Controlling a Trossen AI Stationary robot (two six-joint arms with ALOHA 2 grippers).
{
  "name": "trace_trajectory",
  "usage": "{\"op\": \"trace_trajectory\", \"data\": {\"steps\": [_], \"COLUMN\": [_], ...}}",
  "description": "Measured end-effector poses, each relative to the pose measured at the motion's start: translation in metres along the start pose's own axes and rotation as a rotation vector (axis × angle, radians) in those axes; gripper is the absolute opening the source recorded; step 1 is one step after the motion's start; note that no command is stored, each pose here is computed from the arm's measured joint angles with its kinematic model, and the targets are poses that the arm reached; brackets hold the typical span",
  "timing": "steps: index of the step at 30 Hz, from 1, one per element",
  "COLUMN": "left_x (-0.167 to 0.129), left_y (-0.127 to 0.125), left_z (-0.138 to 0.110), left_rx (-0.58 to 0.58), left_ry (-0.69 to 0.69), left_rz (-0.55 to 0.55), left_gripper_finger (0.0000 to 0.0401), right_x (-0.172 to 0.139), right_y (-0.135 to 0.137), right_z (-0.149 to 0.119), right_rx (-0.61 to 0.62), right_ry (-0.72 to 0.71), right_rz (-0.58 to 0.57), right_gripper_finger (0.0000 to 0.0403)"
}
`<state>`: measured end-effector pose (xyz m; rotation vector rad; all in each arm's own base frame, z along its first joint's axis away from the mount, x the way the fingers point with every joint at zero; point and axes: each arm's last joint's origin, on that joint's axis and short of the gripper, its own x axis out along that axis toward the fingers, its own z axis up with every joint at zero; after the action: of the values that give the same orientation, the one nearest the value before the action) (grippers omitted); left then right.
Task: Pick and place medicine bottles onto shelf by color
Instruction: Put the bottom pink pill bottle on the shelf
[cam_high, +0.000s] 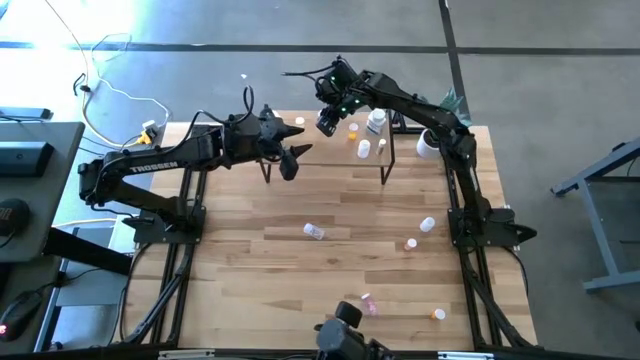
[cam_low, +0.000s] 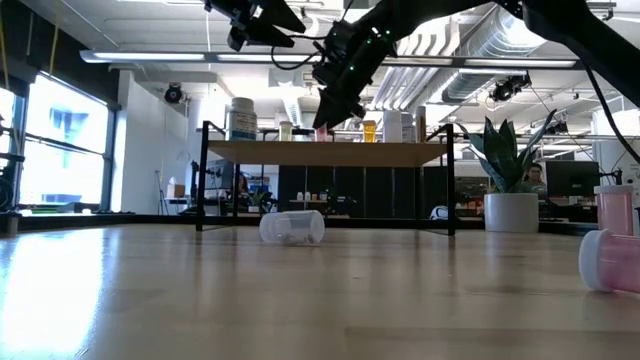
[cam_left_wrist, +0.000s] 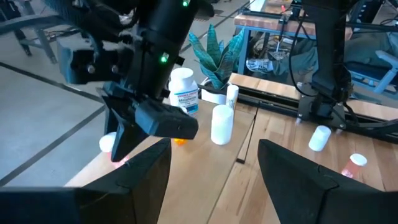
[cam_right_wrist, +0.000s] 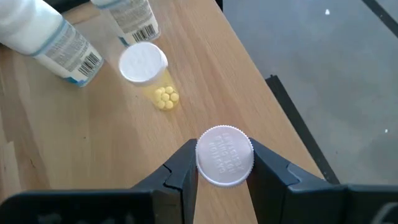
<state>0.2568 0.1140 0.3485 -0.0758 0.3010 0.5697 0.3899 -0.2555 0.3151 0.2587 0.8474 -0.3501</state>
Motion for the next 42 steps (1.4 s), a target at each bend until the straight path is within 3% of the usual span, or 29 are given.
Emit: {"op": "trace_trajectory", "data": {"steps": [18,29,42], "left_x": [0.0,0.0,-0.001], "left_y": [0.0,0.0,-0.001], "left_z": [-0.001,-0.003,-0.013], "left_rx": [0.001,0.002,0.013], "left_ry": [0.009,0.028,0.128], "left_rz": [0.0,0.001,0.0], "left_gripper_finger": [0.0229,0.0229,0.0229], "right_x": [0.004,0.004,-0.017], "right_y": [0.0,0.001,0.004], "right_z": [-0.006,-0.007,-0.002], "right_rx": [-0.014,0.01,0.012], "right_ry": [0.058,0.07,0.024], "right_rz": [0.012,0.01,0.006], "right_gripper_finger": [0.0101,0.0166,0.0174]}}
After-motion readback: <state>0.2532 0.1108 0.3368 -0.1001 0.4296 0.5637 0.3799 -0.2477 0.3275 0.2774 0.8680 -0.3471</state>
